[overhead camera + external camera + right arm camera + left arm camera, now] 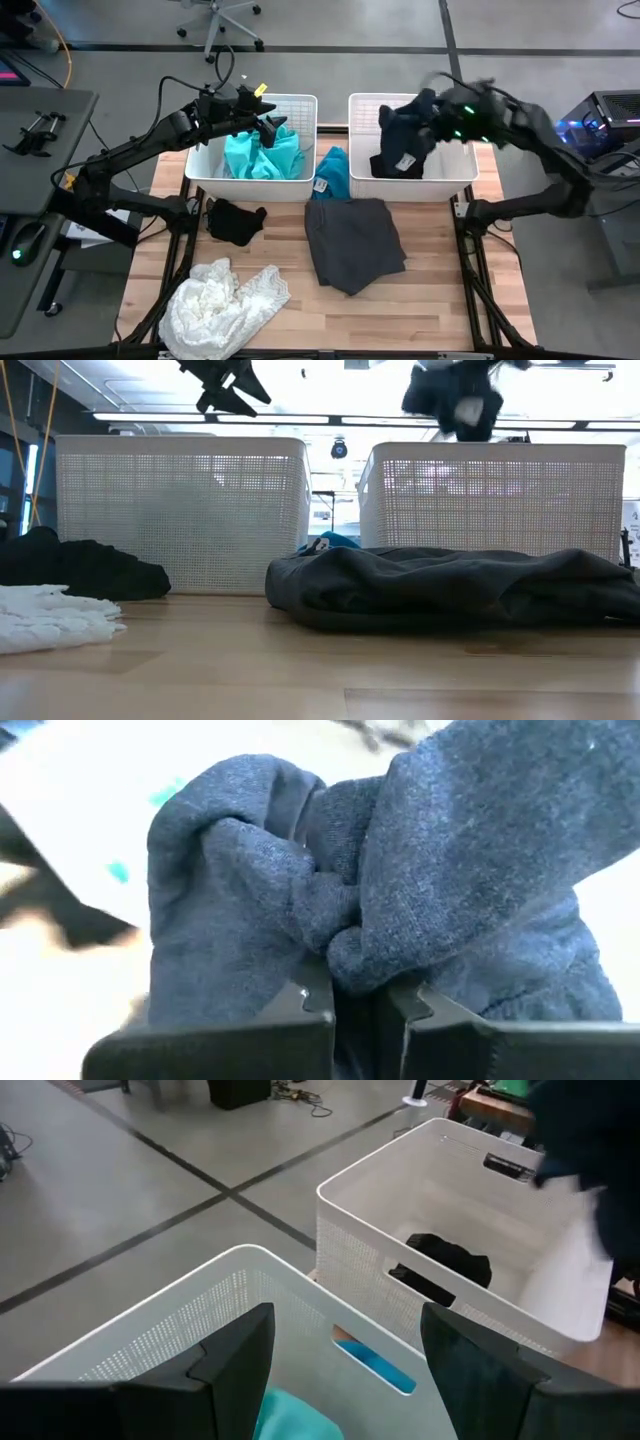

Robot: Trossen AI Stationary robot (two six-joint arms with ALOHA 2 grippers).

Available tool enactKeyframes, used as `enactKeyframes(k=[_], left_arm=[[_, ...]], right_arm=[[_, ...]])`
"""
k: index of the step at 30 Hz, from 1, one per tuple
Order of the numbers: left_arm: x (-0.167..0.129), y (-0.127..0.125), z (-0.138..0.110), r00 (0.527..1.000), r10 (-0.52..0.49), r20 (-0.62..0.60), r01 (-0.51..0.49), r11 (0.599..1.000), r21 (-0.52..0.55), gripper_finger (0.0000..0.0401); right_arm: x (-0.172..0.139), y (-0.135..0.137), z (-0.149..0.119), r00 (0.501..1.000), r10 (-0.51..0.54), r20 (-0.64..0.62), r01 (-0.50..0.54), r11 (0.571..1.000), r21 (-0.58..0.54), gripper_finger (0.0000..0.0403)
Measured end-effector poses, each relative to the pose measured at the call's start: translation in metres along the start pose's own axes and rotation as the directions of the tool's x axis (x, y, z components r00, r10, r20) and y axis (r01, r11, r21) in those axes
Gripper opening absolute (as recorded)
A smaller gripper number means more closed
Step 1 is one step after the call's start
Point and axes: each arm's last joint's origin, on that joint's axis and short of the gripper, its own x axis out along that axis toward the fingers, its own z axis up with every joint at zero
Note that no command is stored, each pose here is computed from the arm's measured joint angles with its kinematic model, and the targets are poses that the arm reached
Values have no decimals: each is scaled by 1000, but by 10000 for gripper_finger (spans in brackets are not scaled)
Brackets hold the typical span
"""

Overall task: Sort clothes
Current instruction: Put the dark blue underwear into the right white bin

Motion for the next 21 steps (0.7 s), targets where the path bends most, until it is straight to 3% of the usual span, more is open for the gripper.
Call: enactKeyframes(k=[5,9,15,21], left_arm=[[0,0,0,1000,2,0,-2,1000,0,239],[0,0,0,1000,2,0,-2,1000,0,239],[0,0,0,1000,3,0,-3,1000,1,239],[0,0,0,1000,3,0,-3,1000,1,239]], right_arm=[[68,-30,9,974,-84,-211,57,990,-127,6],[128,-59,6,908,-170,-382,79,967,-242,10],[182,-91,-11,792,-188,-581,59,970,-234,20],[213,-107,-27,723,-190,-665,45,972,-229,23]])
